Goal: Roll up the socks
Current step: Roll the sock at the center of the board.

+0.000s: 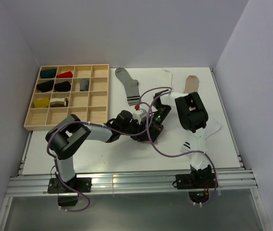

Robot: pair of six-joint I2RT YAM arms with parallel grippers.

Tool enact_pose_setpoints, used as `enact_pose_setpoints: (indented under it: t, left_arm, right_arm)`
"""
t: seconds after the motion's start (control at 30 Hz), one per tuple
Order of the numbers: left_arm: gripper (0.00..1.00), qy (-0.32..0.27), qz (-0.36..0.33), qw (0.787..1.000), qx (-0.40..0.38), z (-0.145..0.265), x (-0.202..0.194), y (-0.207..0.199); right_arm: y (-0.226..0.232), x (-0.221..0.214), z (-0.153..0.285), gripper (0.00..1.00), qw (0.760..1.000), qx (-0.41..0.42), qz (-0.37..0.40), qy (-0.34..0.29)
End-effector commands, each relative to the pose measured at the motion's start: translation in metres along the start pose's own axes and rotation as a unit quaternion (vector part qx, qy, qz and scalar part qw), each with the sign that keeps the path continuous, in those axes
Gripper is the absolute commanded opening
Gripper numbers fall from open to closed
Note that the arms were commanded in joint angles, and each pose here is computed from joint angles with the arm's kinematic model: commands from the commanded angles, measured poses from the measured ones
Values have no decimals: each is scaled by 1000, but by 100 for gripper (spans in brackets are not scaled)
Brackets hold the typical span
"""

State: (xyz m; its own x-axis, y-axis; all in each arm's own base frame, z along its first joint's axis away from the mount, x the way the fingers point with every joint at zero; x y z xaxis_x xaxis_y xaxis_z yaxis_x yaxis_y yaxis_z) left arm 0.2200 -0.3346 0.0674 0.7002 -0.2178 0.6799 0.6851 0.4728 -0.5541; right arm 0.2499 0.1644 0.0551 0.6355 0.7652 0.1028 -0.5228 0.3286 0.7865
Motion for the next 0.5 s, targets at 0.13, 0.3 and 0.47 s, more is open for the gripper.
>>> enact_pose_setpoints:
  t: [0.13, 0.3, 0.47]
  left_arm:
    - [32, 17, -1, 1000, 5, -4, -8, 2]
    - [4, 48, 32, 998, 24, -10, -22, 11]
    - [0, 69, 76, 993, 49, -11, -29, 15]
  right_arm:
    - [-11, 9, 3, 17, 1000, -20, 2, -9]
    - [-8, 10, 7, 34, 999, -43, 8, -25]
    - [-2, 9, 17, 45, 995, -84, 28, -47]
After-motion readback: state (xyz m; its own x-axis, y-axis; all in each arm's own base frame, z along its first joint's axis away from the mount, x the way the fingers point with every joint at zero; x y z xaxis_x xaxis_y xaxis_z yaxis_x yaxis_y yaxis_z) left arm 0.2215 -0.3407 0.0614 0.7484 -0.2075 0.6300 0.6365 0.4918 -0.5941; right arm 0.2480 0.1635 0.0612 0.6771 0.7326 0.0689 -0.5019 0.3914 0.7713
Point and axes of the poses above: each gripper's point midway between its finger pads, its own z axis back along the fingers, its own y axis along the line the jaws close on, x = y × z, the point moved 6 cm from there along z, back along the fingers, and after that the axes turned 1 degree about -z, right-handed, at the moved point
